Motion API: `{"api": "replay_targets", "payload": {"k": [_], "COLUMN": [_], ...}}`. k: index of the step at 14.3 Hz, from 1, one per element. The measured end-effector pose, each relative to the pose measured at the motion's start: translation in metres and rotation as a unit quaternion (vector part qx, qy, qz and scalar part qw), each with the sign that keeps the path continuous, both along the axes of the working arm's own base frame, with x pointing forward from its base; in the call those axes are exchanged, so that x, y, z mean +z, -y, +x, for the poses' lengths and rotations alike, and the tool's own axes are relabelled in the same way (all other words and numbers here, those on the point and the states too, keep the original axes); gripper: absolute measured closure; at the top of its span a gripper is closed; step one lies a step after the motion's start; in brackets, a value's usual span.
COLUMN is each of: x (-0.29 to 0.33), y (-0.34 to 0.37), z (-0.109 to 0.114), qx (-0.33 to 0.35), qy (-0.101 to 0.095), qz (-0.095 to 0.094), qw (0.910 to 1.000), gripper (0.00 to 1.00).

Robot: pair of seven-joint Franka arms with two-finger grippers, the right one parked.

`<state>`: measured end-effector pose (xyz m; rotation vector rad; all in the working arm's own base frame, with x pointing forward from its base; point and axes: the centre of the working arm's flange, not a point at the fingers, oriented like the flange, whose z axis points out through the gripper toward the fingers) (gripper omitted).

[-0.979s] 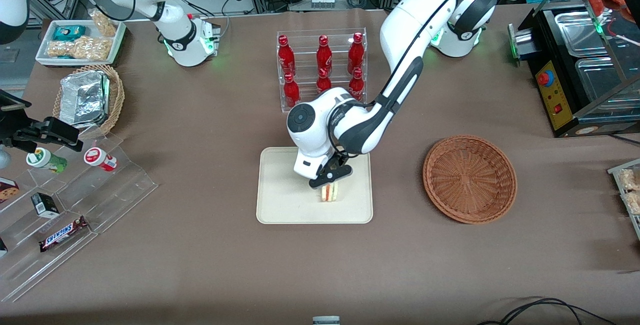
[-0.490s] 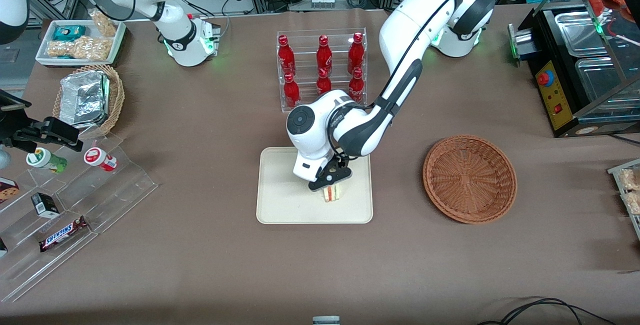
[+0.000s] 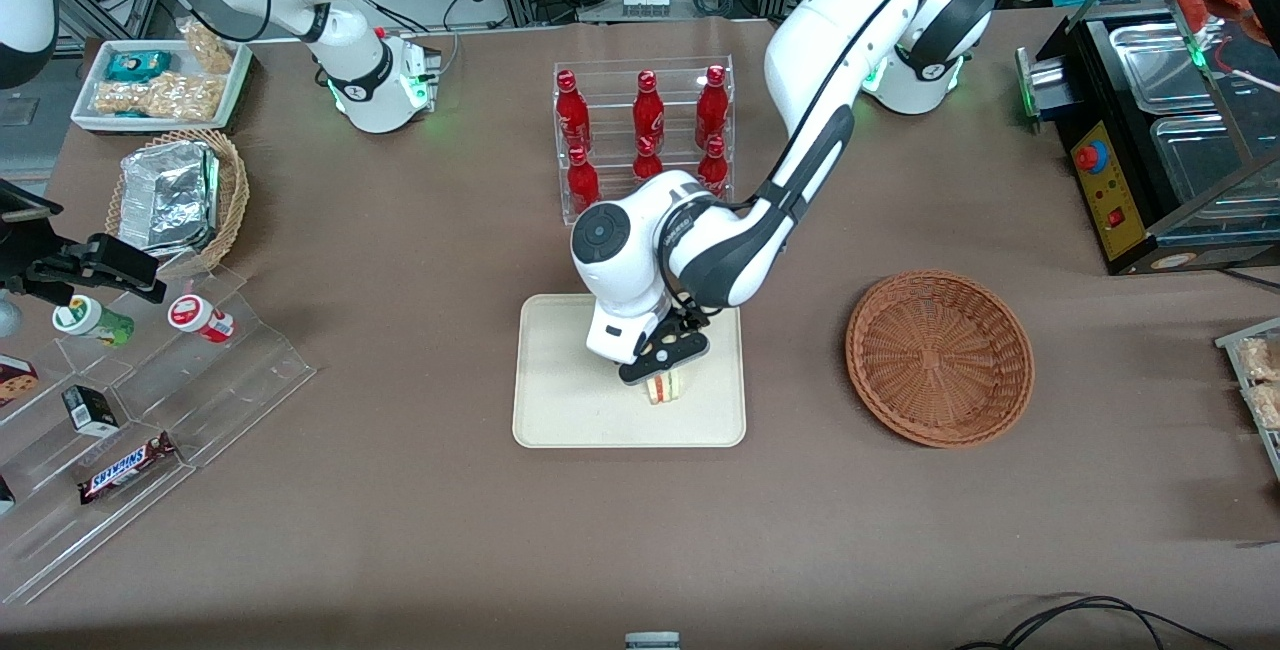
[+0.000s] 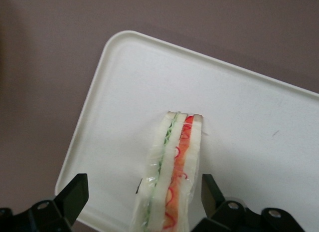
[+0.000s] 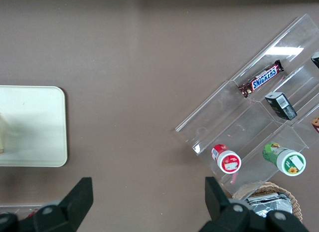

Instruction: Place sandwich from basket to tray

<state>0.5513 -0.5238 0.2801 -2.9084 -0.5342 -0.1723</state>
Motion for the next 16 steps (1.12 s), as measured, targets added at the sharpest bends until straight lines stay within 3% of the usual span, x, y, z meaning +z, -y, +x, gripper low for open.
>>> {"api": "replay_targets", "payload": {"k": [3,5,7,10,13,16], "x": [0.041,0.088,0.143,0.206,0.245,0.273], "y": [-0.019,-0.054,-0.106,-0.202,-0.291,-0.375], "z": [0.008,0.027,0.046,0.068,0.075,0.074], "qx": [0.023,0.035,0.016,-0.01,-0.038,-0.068], "qy": [-0.006,-0.025,-0.066,-0.112,-0.158,-0.2], "qz": [0.009,-0.008,-0.036,-0.047,-0.055,-0.081], "qw": [0.9997,0.999,0.9971,0.9925,0.9852,0.9742], "gripper": [0.0,0.0,0.0,0.0,0.0,0.0]}}
